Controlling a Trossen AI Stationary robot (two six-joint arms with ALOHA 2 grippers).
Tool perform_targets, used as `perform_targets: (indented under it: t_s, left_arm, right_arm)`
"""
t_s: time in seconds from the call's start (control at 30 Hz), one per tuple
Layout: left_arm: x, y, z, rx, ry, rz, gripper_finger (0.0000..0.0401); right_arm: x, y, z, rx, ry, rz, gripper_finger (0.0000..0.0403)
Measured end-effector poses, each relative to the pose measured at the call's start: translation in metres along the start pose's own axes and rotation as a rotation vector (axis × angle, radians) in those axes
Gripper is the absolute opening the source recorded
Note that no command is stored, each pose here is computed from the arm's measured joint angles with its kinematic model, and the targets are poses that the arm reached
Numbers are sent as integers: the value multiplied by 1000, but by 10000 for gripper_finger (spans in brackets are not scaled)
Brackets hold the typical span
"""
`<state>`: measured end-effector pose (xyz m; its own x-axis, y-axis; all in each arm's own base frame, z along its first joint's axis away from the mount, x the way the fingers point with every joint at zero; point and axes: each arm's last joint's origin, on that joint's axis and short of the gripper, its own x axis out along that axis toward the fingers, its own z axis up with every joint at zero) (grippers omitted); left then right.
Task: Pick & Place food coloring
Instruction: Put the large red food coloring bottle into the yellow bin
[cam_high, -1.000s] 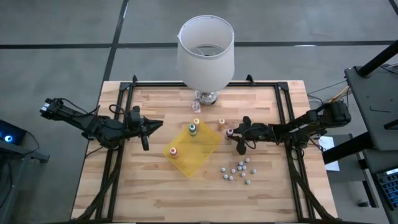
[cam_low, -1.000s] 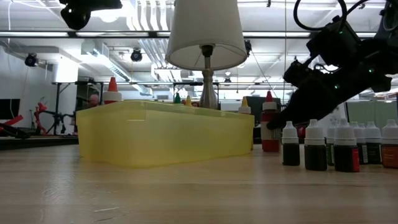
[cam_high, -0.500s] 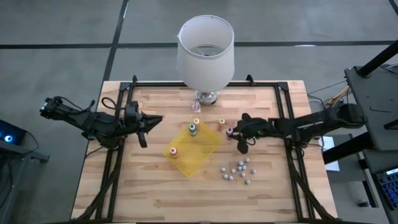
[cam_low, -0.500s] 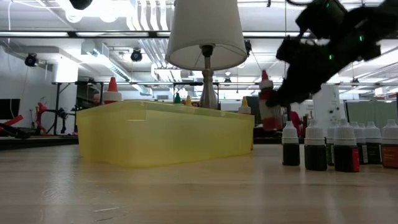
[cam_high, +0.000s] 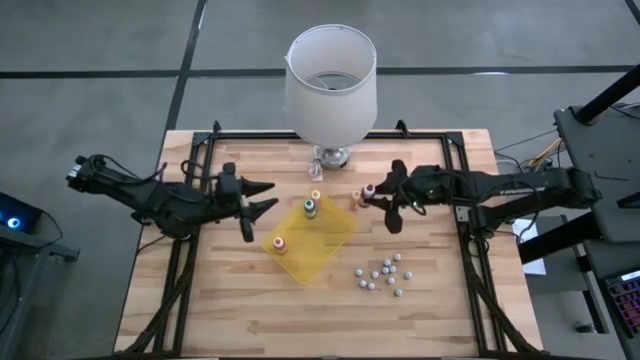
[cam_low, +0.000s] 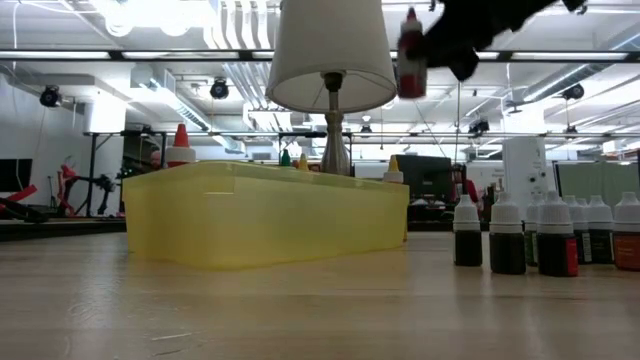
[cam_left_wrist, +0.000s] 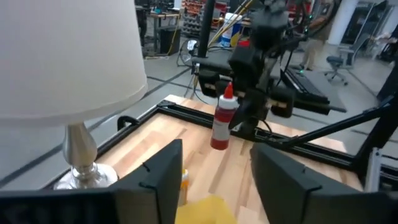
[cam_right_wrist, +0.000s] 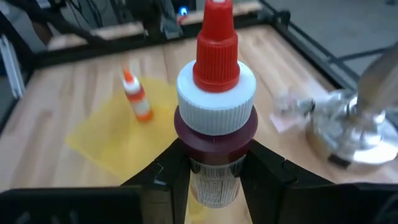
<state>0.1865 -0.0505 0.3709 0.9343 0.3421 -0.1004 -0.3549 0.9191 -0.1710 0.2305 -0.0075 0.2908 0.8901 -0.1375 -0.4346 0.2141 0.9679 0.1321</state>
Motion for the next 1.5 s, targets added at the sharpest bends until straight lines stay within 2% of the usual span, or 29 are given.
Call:
perform_targets:
  t_s: [0.17, 0.33, 0.5, 0.67, 1.0, 1.5]
  left_arm:
    - [19, -13, 14, 32, -3, 35, 175]
    - [40, -27, 31, 89, -15, 60, 176]
    - [59, -40, 36, 171, -4, 74, 176]
    - [74, -49, 33, 189, 20, 54, 176]
    - [80, -51, 29, 131, 43, -13, 176]
    - [90, -42, 26, 50, 102, -94, 176]
  right_arm:
    - [-1, 6, 28, 5, -54, 20, 108]
    - [8, 13, 45, -31, -49, 46, 108]
    - [22, 23, 58, -58, -10, 78, 108]
    - [35, 36, 69, -120, 22, 98, 108]
    - [52, 53, 78, -174, 64, 145, 108]
    - [49, 57, 88, -180, 31, 159, 109]
